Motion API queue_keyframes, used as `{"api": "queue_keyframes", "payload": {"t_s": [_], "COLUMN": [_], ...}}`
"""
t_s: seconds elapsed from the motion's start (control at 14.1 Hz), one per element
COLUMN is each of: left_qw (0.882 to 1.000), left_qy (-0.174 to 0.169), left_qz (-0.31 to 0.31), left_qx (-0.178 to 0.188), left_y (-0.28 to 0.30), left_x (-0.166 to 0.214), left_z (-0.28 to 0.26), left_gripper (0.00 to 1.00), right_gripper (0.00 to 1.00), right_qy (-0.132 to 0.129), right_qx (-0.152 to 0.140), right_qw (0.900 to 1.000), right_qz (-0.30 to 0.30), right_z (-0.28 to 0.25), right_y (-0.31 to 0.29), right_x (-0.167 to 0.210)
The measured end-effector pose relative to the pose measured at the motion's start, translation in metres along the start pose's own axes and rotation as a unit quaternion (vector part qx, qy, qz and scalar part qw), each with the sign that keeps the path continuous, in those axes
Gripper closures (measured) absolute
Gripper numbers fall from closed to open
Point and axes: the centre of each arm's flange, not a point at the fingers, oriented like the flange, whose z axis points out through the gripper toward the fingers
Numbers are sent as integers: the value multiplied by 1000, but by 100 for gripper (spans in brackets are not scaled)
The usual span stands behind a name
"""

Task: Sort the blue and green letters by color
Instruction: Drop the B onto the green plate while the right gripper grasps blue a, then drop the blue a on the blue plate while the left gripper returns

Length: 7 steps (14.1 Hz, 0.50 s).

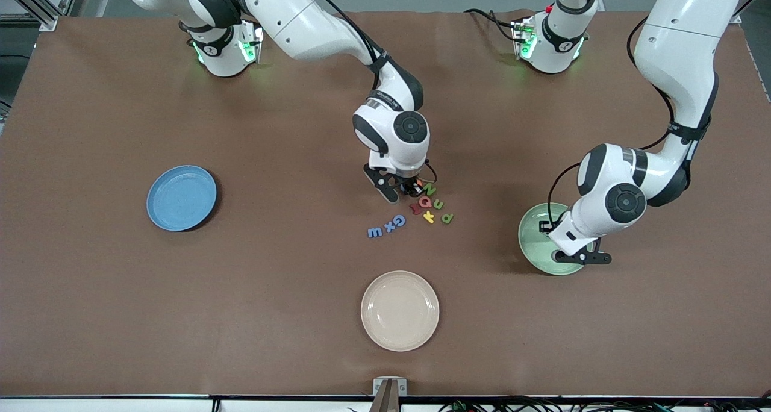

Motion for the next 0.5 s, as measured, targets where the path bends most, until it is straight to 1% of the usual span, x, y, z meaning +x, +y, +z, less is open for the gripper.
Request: {"api": "queue_keyframes", "payload": {"t_s": [0.07,0.14,0.21,0.36,0.43,0.5], "left_qw": [1000,1000,1000,1000,1000,1000], "left_qy": [-1,-1,-1,-1,-1,-1], "left_qz": [0,0,1,5,9,13], "left_qx": [0,0,0,0,0,0], "left_y": [0,0,0,0,1,1], "left_x": [0,0,0,0,0,0], "left_z": [1,1,2,2,2,2], "left_gripper": [72,69,68,57,57,52], "right_gripper": [62,62,62,62,62,62], "right_qy": [4,9,14,20,19,17], "right_qx": [1,-4,-19,-60,-78,-90], "right_qw": [1000,1000,999,996,994,992], "right_qz": [-3,-10,-23,-56,-73,-90], "right_z": [0,0,-1,-4,-11,-22], "right_y": [-1,-1,-1,3,5,6], "right_x": [2,9,19,44,59,75]}}
